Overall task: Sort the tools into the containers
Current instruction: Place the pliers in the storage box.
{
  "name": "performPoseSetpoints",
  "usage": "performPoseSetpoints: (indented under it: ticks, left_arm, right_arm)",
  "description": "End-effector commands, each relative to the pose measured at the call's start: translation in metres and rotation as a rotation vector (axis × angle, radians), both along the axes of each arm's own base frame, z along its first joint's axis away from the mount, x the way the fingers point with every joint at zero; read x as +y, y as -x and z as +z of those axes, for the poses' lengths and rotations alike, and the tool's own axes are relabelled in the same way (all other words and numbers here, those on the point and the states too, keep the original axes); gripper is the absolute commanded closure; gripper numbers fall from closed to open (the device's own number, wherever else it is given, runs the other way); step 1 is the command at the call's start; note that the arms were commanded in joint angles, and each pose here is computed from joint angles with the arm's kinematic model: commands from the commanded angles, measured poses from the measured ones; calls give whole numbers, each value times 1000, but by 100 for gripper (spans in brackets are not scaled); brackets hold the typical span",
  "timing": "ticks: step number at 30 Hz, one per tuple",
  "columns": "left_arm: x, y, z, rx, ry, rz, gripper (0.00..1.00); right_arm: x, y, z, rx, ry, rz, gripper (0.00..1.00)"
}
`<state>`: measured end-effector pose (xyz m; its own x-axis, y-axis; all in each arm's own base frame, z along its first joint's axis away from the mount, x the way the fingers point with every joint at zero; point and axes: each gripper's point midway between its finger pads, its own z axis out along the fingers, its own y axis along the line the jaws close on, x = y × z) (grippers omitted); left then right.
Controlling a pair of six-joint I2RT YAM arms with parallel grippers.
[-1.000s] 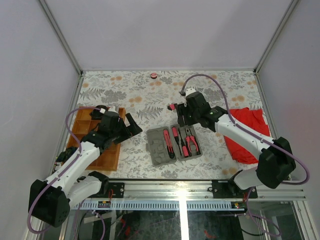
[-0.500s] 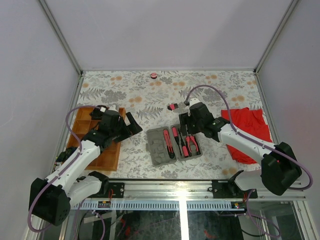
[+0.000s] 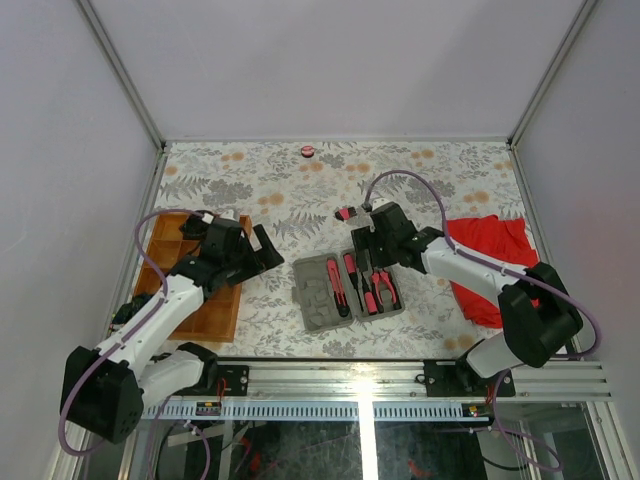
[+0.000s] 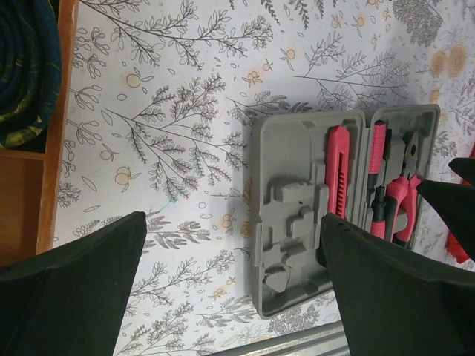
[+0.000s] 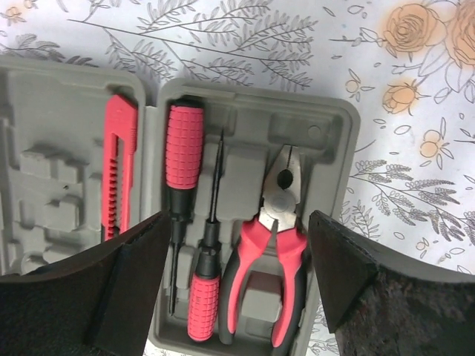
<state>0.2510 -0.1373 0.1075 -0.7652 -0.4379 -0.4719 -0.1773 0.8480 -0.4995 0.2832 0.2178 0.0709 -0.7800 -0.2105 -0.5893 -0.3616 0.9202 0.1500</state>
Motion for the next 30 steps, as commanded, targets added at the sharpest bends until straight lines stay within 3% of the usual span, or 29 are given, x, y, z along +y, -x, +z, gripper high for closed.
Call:
performPoseSetpoints:
  ticks: [1,6,12,20,30]
  left_arm:
    - [4,-13,10,-31,-34,8,0]
    - [-1,-30,20,-58,-32,10,0]
    - [-10,-74,36,-99,-52,37,0]
    - [-26,-149,38,-140,-87,77,0]
    - [-51,-255,10,-176,-184,60,0]
  right_arm:
    - [-2,-21,23,-52,-28,-40,19]
    - [0,-21,39,-77,-65,-54,20]
    - [-2,-1,44,-65,-135,-51,20]
    - [-18,27,42,-60,-155,-51,21]
    - [-31,40,40,-85,-155,-64,20]
